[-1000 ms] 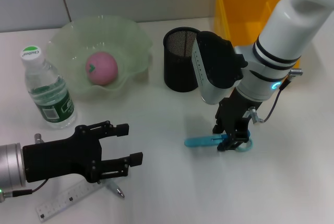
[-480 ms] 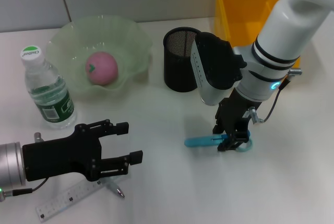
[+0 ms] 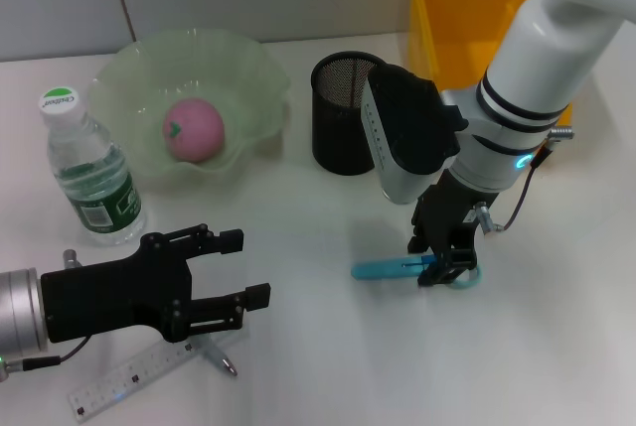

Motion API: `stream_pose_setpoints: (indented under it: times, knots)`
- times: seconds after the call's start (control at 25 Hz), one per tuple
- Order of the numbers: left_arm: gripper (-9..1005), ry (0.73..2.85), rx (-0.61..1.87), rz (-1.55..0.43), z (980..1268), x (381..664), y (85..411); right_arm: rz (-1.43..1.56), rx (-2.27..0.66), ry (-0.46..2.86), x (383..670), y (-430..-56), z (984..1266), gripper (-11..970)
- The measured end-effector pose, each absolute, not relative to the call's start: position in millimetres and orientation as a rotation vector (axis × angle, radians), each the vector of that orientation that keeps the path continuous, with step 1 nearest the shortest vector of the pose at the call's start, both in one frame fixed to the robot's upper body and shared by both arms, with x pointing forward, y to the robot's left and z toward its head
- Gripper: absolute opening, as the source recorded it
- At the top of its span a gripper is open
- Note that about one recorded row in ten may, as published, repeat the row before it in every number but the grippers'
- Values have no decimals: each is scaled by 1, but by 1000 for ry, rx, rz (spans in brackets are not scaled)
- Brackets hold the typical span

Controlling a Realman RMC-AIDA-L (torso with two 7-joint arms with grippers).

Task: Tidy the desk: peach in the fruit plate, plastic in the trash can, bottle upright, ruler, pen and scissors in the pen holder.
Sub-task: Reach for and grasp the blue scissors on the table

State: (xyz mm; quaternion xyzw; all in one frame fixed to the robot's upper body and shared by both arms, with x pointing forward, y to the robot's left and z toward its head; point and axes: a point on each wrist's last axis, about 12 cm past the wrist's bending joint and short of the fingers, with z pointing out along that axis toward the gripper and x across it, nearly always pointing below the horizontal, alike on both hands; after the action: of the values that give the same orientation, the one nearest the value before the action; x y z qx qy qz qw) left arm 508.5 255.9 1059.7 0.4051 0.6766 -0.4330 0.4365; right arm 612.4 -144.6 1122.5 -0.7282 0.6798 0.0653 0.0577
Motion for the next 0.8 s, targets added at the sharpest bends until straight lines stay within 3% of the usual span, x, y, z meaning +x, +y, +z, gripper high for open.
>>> stream_pose_setpoints:
  times: [0.8]
  knots:
    - [784,1691,996,-1085,1059,508,256,149,-2281,2017,612,-136,1124,399]
